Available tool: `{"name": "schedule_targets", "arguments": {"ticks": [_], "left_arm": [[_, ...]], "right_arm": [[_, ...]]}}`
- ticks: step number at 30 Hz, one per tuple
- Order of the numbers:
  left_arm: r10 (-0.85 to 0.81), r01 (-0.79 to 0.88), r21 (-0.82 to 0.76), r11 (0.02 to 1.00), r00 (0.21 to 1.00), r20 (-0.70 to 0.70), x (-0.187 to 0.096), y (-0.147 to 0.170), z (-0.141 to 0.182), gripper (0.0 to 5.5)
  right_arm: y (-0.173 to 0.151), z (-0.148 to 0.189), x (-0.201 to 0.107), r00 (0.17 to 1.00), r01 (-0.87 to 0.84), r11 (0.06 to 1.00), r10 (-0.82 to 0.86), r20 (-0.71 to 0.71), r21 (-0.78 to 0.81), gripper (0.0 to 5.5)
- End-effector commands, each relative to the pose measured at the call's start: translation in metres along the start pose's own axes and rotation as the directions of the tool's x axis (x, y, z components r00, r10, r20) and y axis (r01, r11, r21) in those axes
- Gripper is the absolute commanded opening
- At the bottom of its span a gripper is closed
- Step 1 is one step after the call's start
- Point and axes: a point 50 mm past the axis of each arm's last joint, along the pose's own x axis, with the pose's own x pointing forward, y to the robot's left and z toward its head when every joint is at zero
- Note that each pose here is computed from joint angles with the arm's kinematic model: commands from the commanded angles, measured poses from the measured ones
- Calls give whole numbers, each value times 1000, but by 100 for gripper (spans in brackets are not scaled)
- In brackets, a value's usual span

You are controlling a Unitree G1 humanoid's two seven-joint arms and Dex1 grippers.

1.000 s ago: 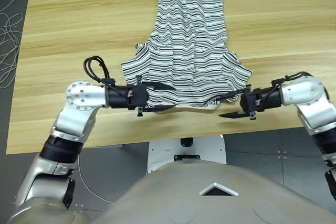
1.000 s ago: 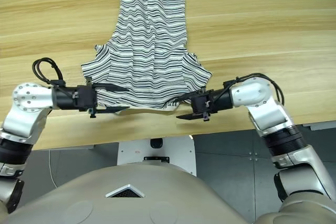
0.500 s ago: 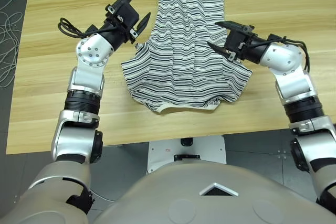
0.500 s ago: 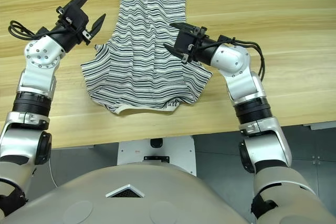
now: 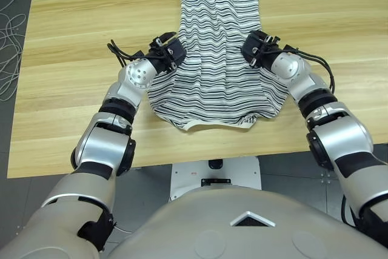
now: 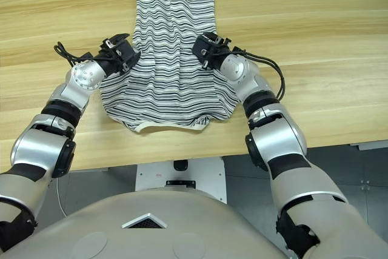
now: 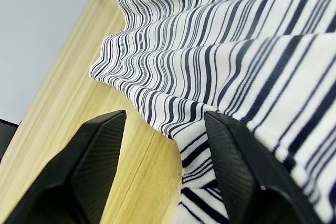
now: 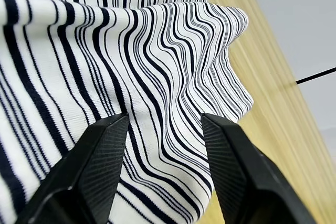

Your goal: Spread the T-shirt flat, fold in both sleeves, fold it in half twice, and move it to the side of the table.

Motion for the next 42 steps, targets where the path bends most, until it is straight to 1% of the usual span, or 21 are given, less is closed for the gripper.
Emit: {"name": "schedule_targets", "arguments": {"ticks": [1, 6, 10, 12, 13, 14, 16, 17, 18, 20, 22, 24, 26, 27, 29, 31, 33, 35, 37, 39, 42], "left_arm": [[-20, 30, 102, 994, 995, -98, -13, 5, -21, 276], [-40, 61, 112, 992, 983, -182, -30, 4, -45, 276], [-25, 47, 95, 994, 975, -220, -37, 5, -54, 276], [-20, 39, 84, 996, 976, -216, -37, 4, -54, 276], [-15, 32, 80, 996, 978, -207, -36, 3, -53, 276], [-9, 23, 69, 997, 982, -190, -35, 3, -50, 276], [-8, 14, 45, 999, 990, -142, -30, 0, -43, 276], [-9, 13, 36, 999, 993, -119, -28, -2, -39, 276], [-11, 14, 31, 999, 995, -103, -27, -3, -37, 276], [-17, 19, 24, 1000, 998, -65, -26, -5, -30, 276], [-24, 25, 21, 999, 1000, -19, -25, -6, -23, 276], [-31, 30, 20, 999, 999, 29, -25, -7, -15, 276], [-15, 13, 31, 999, 998, 61, -30, -2, -9, 276], [5, -7, 32, 999, 997, 77, -34, 3, -6, 276], [56, -59, 21, 998, 991, 119, -47, 16, 1, 276], [120, -122, 3, 992, 980, 157, -63, 32, 10, 276], [162, -162, -14, 987, 972, 170, -74, 42, 15, 276], [205, -204, -23, 979, 964, 167, -85, 52, 18, 276], [226, -228, 1, 974, 966, 129, -96, 58, 13, 276], [177, -180, 40, 983, 982, 68, -103, 53, 4, 276], [34, -34, 45, 998, 999, 2, -113, 34, -8, 276]], "right_arm": [[6, -36, -13, 987, -26, 999, 22, -158, -24, 254], [-9, -48, -22, 980, 44, 999, -46, -192, -14, 254], [-18, -47, -24, 982, 85, 996, -87, -167, -18, 254], [-20, -37, -22, 992, 102, 995, -101, -79, -3, 254], [-24, -26, -21, 991, 133, 991, -133, 7, 7, 254], [-30, -13, -20, 976, 184, 981, -189, 111, 55, 254], [-40, 11, -25, 907, 235, 955, -283, 311, 183, 254], [-44, 22, -28, 864, 213, 942, -305, 400, 258, 254], [-45, 29, -31, 832, 185, 934, -314, 457, 305, 254], [-46, 41, -38, 766, 55, 924, -282, 578, 377, 254], [-49, 48, -46, 712, -47, 909, -261, 652, 415, 254], [-46, 49, -59, 689, -128, 906, -211, 694, 403, 254], [-29, 41, -76, 721, -202, 933, -64, 690, 297, 254], [-18, 34, -83, 756, -225, 947, 23, 654, 227, 254], [11, 10, -96, 844, -276, 957, 197, 499, 90, 254], [40, -12, -108, 882, -350, 936, 341, 325, -34, 254], [55, -20, -114, 885, -386, 919, 393, 249, -77, 254], [66, -21, -117, 878, -413, 907, 420, 228, -82, 254], [73, -23, -117, 875, -430, 898, 439, 203, -90, 254], [77, -26, -117, 873, -443, 891, 454, 176, -102, 254], [83, -34, -123, 863, -478, 869, 491, 118, -125, 254]]}}
